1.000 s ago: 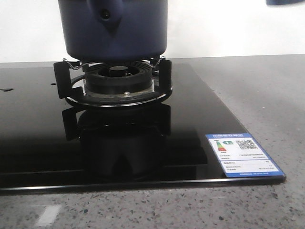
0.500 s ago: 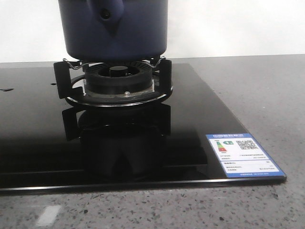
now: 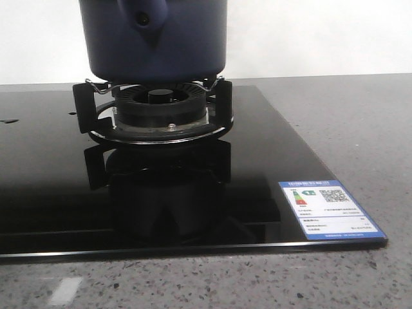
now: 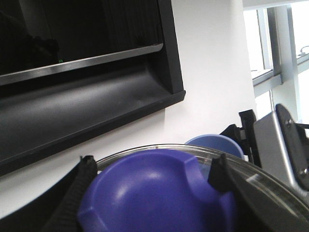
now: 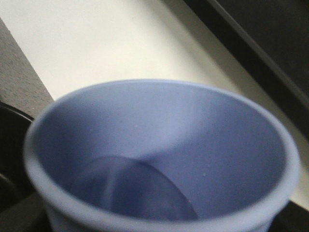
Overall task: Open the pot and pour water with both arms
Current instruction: 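Tilt the cup with the right gripper to pour into the saucepan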
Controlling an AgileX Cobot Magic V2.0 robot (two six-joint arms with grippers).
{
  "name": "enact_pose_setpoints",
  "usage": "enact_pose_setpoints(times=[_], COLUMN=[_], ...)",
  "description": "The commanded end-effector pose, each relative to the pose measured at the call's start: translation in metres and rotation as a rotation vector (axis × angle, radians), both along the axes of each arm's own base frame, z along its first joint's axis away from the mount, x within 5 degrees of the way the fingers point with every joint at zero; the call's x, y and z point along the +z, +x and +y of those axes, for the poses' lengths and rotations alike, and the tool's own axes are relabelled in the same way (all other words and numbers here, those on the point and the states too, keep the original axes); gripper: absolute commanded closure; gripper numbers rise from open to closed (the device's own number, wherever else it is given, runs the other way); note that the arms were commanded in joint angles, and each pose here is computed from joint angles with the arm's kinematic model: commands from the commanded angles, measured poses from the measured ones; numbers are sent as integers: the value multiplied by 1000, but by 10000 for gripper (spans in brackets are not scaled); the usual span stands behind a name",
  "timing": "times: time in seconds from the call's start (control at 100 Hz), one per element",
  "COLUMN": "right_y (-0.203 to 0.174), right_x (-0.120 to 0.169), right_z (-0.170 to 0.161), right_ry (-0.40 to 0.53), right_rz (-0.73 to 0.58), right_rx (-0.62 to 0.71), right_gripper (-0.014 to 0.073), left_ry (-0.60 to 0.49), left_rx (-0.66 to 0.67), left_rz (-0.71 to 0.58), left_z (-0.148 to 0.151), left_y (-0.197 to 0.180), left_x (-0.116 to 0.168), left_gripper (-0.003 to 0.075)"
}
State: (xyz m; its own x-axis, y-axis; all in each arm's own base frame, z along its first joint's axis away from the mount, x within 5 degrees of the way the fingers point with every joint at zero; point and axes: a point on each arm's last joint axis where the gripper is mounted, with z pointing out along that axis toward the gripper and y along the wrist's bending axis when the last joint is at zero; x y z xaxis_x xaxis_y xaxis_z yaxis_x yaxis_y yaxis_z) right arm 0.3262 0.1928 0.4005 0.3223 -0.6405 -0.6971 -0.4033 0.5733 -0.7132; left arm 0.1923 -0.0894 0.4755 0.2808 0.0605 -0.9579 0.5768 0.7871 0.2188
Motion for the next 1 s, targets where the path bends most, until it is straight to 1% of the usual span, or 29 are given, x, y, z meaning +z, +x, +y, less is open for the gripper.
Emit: enact_pose_setpoints(times=[0.0,0.11,0.26,0.5,0.6,0.72,0.79,0.92,0.99], right_y=[-11,-8,-4,1,3,5,5,7,9], right_x=[37,33,26,17,15,11,11,9,8], right_z=[-1,0,2,6,7,8,8,8,7], right_ry=[-8,-90,-230,-399,-448,-533,-561,-580,-631], right_rz=[-181,-203,-254,-328,-351,-390,-406,-401,-416], right_rx=[54,47,50,71,77,87,90,79,68], right_gripper=[345,345,345,345,345,347,347,347,347], left_ry=[-72,-70,-66,-62,-62,-62,-62,-62,-62], left_rx=[6,13,14,14,14,14,14,14,14], left_rz=[-28,-14,2,15,15,15,15,15,15], left_z=[6,7,8,8,8,8,8,8,8], left_y=[-12,-14,-17,-18,-18,-18,-18,-18,-18], left_x=[14,7,0,-6,-6,-6,-6,-6,-6], left_gripper=[513,513,513,513,513,513,513,513,513])
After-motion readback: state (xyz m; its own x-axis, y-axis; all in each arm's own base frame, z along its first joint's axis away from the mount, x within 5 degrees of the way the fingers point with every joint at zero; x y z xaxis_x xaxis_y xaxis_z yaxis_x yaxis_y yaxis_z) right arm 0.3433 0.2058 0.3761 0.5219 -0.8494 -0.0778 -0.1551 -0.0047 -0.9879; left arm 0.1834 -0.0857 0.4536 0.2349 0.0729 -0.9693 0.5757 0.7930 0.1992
